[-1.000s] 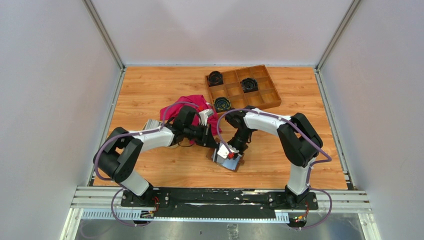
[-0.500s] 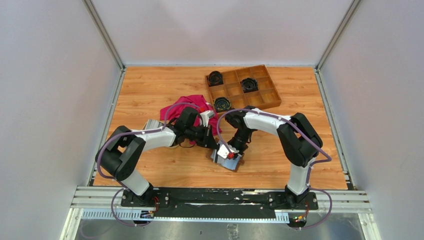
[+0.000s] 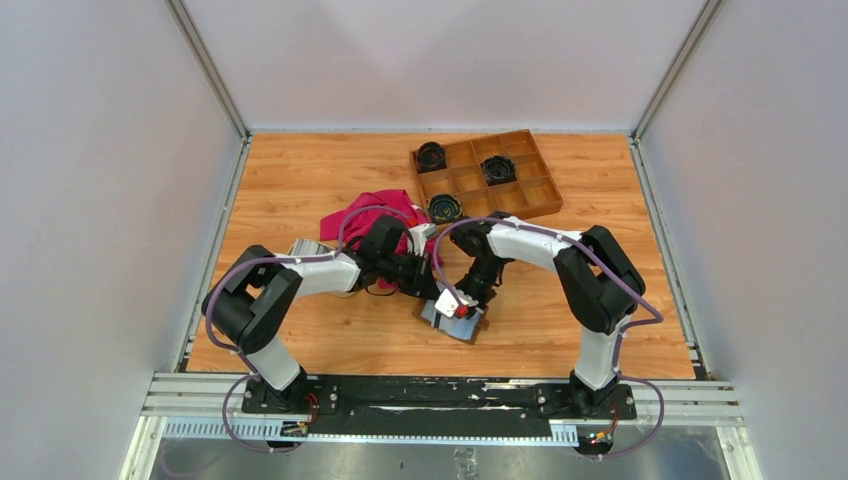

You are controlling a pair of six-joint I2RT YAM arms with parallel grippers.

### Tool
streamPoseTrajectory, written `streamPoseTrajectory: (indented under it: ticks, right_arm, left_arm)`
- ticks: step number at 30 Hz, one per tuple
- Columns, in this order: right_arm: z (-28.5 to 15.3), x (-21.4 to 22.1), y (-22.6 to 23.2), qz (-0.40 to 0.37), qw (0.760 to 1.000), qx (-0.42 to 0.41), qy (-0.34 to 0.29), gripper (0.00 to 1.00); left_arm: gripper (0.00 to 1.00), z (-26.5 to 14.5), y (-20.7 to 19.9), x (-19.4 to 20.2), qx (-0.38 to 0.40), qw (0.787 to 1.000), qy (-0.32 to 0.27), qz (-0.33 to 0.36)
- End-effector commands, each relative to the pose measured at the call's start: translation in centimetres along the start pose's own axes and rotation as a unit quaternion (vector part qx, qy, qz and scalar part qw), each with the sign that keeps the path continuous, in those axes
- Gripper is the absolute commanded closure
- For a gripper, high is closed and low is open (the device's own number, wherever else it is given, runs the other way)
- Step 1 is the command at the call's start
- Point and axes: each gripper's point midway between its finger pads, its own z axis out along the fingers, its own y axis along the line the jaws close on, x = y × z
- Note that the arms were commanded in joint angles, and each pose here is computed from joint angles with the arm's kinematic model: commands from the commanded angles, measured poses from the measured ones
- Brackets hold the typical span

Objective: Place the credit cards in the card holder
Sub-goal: Insert the credit card into the card holder.

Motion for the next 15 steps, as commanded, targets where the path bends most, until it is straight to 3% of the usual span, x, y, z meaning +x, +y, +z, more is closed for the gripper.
streamPoseTrajectory:
  ticks: [1, 15]
  right_arm:
    - [0.3, -0.2, 1.0, 0.011, 1.000, -0.017, -0.011, 0.85]
    - [-2.4, -0.1, 0.2, 0.020, 0.999, 0.031, -0.006, 0.79]
  left_arm:
    - [1.00, 0.6, 0.1, 1.0, 0.005, 1.000, 0.015, 0.009]
    - [1.00, 1.0, 0.6, 1.9, 0.002, 1.000, 0.029, -0.010]
